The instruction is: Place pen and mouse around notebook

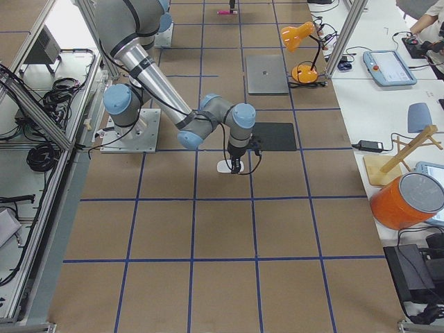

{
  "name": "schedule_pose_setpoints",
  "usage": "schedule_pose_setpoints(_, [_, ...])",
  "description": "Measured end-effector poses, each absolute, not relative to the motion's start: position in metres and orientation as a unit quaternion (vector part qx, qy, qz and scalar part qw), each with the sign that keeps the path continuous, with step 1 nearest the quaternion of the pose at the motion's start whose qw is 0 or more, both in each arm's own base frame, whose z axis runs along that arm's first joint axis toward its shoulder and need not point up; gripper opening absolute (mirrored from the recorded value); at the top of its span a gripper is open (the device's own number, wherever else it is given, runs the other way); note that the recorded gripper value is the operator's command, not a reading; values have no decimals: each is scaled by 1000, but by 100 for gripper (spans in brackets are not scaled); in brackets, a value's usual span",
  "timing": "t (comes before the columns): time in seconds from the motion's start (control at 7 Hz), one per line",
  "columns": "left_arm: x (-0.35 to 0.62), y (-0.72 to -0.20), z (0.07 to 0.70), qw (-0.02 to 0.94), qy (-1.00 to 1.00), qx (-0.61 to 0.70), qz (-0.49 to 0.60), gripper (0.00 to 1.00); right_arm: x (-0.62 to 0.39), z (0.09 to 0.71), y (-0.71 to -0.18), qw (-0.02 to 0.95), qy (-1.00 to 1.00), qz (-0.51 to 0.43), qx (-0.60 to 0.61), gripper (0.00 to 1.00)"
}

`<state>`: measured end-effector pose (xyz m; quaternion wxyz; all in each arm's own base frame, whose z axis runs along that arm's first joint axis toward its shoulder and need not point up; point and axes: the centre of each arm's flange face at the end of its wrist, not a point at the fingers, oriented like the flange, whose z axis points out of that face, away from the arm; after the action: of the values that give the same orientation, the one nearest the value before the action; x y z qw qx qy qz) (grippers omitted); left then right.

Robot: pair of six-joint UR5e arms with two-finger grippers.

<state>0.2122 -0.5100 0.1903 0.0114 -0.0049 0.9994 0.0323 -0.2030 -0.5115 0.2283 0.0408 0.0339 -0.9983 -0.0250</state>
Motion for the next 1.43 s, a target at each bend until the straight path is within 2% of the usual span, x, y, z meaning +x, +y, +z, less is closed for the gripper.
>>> schedule_pose_setpoints(0.29, [212,-510,185,6,999,-2,36,73,-155,268,-593,24,-999,-14,21,1])
schedule_pose_setpoints(0.43, [213,-511,182,5,999,-2,38,63,-123,265,-643,20,-1000,-19,12,0])
schedule_pose_setpoints(0.71, [215,-512,178,5,999,-1,41,60,-56,230,-697,13,-999,-51,-7,1])
schedule_pose_setpoints(0.86, [215,-512,176,4,999,-1,43,56,-40,215,-703,12,-998,-61,-10,16])
schedule_pose_setpoints(1.0, [216,-513,175,4,999,-2,44,54,-32,204,-703,11,-997,-70,-10,68])
schedule_pose_setpoints(1.14, [217,-514,174,4,999,-2,44,50,-29,195,-703,10,-997,-72,-9,100])
schedule_pose_setpoints(1.29, [217,-514,174,4,999,-3,44,13,-29,192,-706,12,-998,-63,-9,100])
schedule_pose_setpoints(1.43, [217,-514,174,5,999,-4,44,0,-29,192,-709,16,-999,-49,-11,100])
